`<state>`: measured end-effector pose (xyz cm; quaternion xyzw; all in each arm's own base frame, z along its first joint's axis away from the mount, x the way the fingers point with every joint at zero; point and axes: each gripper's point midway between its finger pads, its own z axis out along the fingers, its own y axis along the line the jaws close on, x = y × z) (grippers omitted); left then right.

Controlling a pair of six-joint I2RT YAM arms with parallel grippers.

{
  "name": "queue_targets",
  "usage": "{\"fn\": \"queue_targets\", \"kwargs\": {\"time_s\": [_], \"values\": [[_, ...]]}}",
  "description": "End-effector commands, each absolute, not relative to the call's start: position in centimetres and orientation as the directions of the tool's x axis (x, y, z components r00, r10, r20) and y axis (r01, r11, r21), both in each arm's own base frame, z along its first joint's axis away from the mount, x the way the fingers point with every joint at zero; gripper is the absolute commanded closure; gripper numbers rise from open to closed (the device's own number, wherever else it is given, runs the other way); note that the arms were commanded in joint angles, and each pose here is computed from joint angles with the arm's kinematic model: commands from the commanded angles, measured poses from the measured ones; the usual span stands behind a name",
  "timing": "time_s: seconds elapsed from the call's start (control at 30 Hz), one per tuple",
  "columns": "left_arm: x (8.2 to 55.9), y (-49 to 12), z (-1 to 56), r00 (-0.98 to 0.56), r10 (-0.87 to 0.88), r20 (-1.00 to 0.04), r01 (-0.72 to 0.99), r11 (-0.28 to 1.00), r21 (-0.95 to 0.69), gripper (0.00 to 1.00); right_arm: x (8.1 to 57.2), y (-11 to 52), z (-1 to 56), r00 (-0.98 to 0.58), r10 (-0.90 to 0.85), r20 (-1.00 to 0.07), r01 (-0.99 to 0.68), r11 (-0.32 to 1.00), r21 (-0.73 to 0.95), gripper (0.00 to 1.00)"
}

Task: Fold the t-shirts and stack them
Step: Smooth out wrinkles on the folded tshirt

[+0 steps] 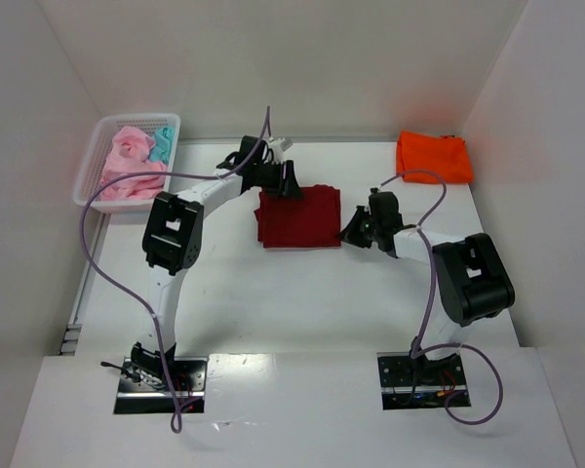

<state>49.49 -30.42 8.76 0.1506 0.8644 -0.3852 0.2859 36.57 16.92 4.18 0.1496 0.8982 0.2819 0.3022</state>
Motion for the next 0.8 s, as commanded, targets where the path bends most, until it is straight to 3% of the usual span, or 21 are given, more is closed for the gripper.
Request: {"fn": "queue_targets", "kwargs": {"time_s": [0.0, 0.27, 0.4, 0.43, 0.5, 0.53, 0.6, 0.63, 0.73, 0.77], "values": [[51.0, -30.2, 9.7, -0.767, 0.020, -0.641, 0.494, 0.657, -0.570, 0.44, 36.4, 16.6, 5.1, -0.750, 0.435, -0.498, 0.083, 0.809, 0.582, 0.96], [51.5, -28.1, 11.8, -0.743, 0.000, -0.669, 0.497, 0.670, -0.552, 0.38, 35.1, 15.8, 5.0, -0.759, 0.428, -0.491, 0.106, 0.825, 0.554, 0.99], [50.6, -27.0, 13.7, -0.726, 0.006, -0.687, 0.510, 0.674, -0.534, 0.25, 36.6, 15.0, 8.5, -0.705, 0.423, -0.570, 0.086, 0.848, 0.523, 0.86], [50.7, -26.2, 15.5, -0.698, -0.002, -0.716, 0.521, 0.685, -0.510, 0.20, 36.9, 14.9, 9.5, -0.689, 0.421, -0.590, 0.077, 0.852, 0.518, 0.72], [50.1, -24.7, 15.4, -0.693, 0.005, -0.721, 0.507, 0.714, -0.482, 0.17, 37.9, 14.9, 12.8, -0.647, 0.420, -0.636, 0.043, 0.853, 0.521, 0.58], [49.5, -24.3, 17.1, -0.676, -0.002, -0.737, 0.506, 0.725, -0.466, 0.14, 38.5, 14.4, 13.5, -0.634, 0.422, -0.648, 0.041, 0.855, 0.517, 0.37], [49.1, -22.4, 16.4, -0.666, 0.008, -0.745, 0.474, 0.776, -0.416, 0.03, 39.9, 13.9, 16.2, -0.605, 0.439, -0.664, 0.004, 0.836, 0.549, 0.28], [48.5, -22.0, 17.6, -0.650, 0.002, -0.760, 0.472, 0.785, -0.402, 0.02, 40.1, 14.4, 16.6, -0.621, 0.435, -0.652, -0.028, 0.819, 0.573, 0.24], [47.5, -20.4, 16.7, -0.662, -0.001, -0.750, 0.412, 0.834, -0.366, 0.00, 41.5, 15.4, 17.7, -0.623, 0.420, -0.660, -0.079, 0.805, 0.587, 0.00], [47.3, -20.1, 16.4, -0.672, -0.016, -0.740, 0.387, 0.845, -0.369, 0.00, 41.7, 16.0, 17.8, -0.631, 0.414, -0.656, -0.101, 0.794, 0.599, 0.00]]}}
